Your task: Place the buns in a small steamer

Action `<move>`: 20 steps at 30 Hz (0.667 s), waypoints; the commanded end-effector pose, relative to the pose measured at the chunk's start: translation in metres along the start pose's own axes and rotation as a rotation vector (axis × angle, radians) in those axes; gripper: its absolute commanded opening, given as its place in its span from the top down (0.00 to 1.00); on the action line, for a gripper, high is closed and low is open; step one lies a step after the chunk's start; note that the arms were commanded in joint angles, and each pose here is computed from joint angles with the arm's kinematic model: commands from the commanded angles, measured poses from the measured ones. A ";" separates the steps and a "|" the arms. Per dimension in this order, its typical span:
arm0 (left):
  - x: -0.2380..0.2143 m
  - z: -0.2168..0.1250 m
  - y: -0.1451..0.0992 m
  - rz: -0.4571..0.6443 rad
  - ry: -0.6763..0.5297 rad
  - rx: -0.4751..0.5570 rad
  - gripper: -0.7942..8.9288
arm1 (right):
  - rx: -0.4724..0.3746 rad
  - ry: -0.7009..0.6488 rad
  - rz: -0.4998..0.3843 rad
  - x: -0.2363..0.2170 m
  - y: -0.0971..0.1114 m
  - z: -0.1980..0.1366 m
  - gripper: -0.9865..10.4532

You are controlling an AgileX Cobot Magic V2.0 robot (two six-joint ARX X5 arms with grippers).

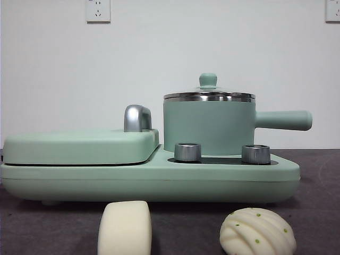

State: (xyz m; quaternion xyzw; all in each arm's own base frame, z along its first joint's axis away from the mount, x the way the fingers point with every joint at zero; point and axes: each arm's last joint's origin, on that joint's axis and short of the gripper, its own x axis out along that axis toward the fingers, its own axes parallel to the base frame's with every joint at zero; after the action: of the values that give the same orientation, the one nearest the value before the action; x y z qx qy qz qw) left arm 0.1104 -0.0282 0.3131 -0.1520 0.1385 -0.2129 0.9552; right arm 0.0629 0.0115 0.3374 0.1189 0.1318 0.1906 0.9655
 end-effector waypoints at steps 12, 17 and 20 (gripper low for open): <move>0.038 0.047 -0.028 -0.436 0.205 0.021 0.90 | -0.221 0.146 0.297 0.004 0.016 0.045 0.90; 0.044 0.046 -0.028 -0.447 0.216 0.066 0.88 | -0.220 0.150 0.306 0.004 0.016 0.044 0.90; 0.045 0.045 -0.027 -0.444 0.224 0.073 0.82 | -0.220 0.150 0.300 0.004 0.016 0.044 0.87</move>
State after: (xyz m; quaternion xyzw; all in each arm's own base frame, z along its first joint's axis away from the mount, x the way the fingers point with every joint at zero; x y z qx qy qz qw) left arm 0.1540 -0.0609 0.3491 -0.1337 0.2137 -0.4296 0.8671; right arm 0.0753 0.0197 0.3778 0.0229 0.1719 0.3521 0.9198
